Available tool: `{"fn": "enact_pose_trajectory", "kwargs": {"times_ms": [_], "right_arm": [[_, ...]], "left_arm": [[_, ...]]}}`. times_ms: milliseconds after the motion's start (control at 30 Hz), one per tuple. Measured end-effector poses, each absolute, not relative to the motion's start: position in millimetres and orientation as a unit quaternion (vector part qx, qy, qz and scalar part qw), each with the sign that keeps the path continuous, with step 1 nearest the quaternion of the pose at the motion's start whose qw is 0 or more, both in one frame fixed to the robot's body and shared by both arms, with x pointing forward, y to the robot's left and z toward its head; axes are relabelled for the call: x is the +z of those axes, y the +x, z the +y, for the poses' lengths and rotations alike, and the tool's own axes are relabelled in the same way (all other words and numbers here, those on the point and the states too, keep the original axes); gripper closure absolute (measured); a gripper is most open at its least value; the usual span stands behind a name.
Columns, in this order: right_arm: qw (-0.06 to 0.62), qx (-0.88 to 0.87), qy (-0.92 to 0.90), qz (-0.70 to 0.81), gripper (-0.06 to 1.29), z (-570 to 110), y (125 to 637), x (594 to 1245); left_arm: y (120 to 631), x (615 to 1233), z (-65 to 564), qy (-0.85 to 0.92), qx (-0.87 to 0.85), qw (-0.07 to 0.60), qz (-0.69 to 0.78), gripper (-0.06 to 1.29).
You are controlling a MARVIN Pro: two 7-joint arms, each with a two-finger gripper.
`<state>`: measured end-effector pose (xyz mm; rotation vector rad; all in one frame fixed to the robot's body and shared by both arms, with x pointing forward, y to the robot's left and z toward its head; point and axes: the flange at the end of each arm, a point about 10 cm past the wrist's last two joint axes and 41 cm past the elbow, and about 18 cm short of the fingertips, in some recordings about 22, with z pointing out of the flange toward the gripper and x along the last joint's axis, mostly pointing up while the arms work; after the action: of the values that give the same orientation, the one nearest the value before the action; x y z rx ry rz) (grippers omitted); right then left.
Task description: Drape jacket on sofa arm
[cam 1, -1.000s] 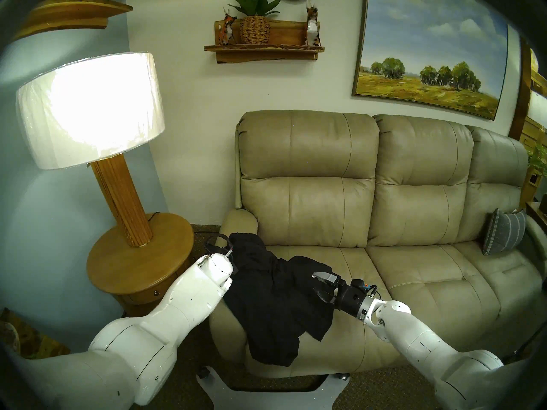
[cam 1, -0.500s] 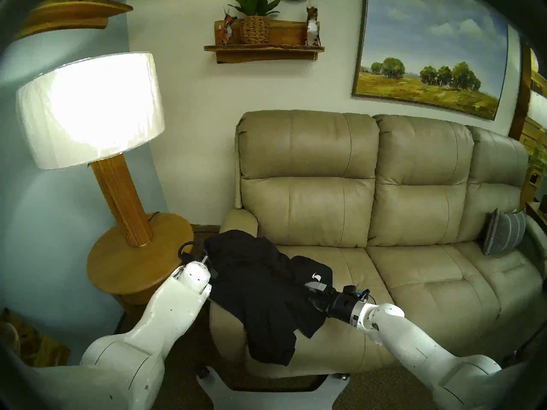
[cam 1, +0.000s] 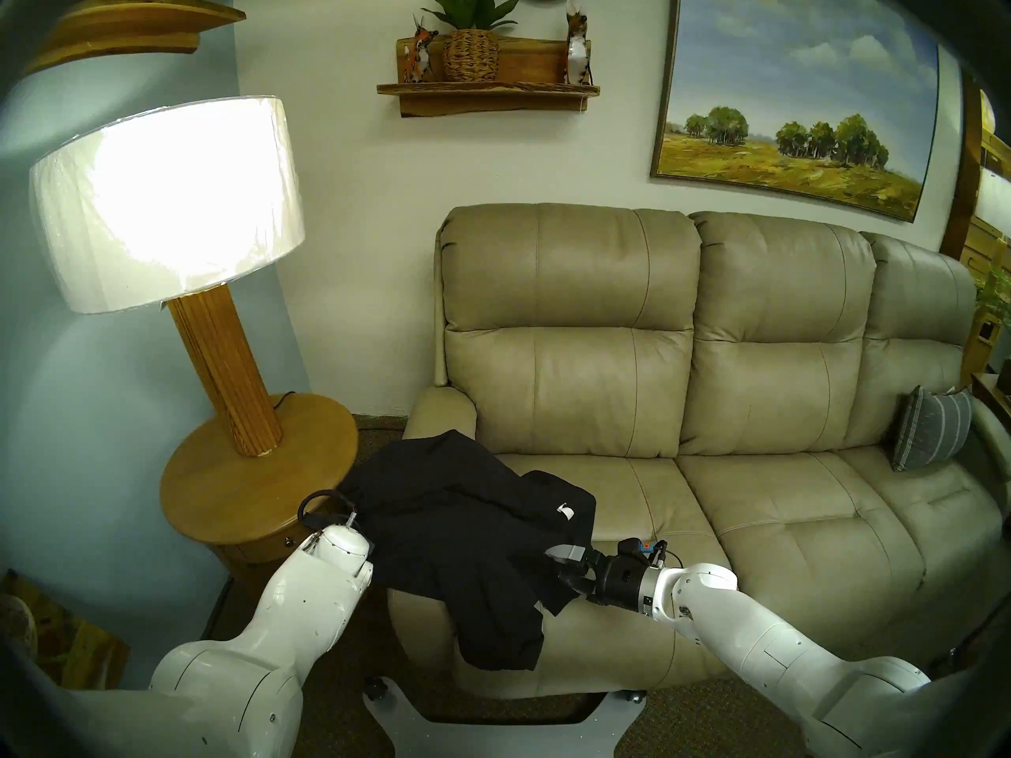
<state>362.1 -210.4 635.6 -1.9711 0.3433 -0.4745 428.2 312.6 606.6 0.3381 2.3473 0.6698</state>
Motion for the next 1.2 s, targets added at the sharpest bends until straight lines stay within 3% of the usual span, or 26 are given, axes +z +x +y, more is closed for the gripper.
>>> {"fn": "enact_pose_trajectory", "kwargs": {"times_ms": [1200], "right_arm": [[0.515,-0.180,-0.826,0.140,-0.01,-201.8,352.6,623.3]], "left_arm": [[389.5,563.0,311.7,0.107,0.309,0.264,0.908,1.14]]}}
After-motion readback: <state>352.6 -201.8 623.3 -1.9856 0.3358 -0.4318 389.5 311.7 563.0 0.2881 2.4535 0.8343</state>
